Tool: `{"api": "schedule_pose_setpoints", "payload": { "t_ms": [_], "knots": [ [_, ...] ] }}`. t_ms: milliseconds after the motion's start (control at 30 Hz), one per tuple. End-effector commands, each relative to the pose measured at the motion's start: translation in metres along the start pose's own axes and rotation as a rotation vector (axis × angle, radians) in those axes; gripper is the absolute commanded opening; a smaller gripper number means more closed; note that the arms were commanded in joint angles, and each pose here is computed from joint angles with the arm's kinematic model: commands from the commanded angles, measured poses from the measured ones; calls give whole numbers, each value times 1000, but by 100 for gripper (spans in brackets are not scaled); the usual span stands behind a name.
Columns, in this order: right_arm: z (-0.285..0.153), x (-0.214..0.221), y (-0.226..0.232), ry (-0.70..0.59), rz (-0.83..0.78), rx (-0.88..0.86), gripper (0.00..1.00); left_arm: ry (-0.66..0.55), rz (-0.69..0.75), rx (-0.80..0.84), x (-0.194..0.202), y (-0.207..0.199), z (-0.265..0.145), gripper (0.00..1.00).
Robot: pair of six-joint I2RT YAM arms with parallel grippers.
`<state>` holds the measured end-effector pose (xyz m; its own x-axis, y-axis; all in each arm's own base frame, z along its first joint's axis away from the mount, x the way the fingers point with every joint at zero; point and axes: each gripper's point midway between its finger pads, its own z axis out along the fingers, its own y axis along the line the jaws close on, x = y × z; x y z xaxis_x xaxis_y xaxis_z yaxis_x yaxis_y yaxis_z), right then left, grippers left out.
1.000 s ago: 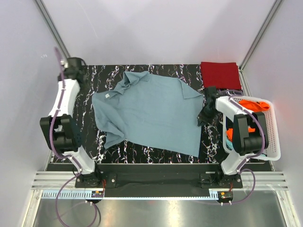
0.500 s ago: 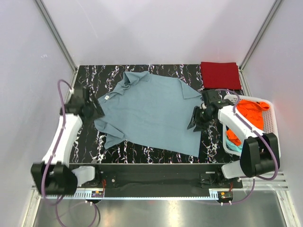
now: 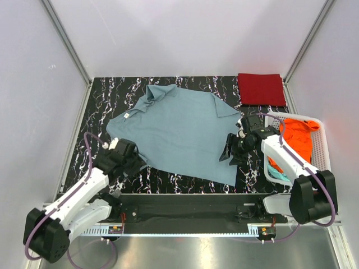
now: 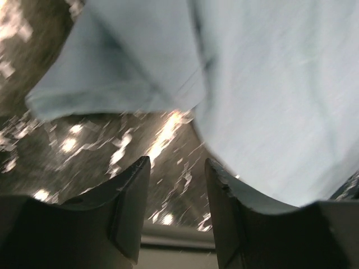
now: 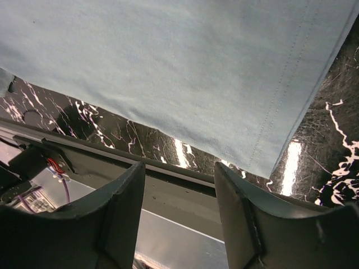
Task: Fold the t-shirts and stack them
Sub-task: Flatten the tshirt out
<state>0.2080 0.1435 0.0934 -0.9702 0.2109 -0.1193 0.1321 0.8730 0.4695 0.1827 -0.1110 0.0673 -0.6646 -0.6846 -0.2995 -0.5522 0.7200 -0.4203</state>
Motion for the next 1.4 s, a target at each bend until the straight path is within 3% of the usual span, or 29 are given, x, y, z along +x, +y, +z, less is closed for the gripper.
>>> {"api": "schedule_pose_setpoints", "payload": {
  "t_ms": [0, 200, 333, 967, 1367],
  "knots": [
    [-5, -7, 5, -38, 27, -14, 59, -107, -24, 77, -28, -38, 10, 47],
    [-9, -12, 5, -80, 76, -4, 59, -100, 38, 28, -31, -41, 22, 36],
    [-13, -12, 7, -96, 88, -13, 58, -134, 34, 21, -39, -37, 21, 36],
    [-12, -7, 7, -91, 100, -24, 59, -107, 52, -15, -38, -28, 44, 39],
    [-11, -6, 7, -85, 97, -28, 59, -66, -6, -15, -29, -23, 35, 46]
  ]
}}
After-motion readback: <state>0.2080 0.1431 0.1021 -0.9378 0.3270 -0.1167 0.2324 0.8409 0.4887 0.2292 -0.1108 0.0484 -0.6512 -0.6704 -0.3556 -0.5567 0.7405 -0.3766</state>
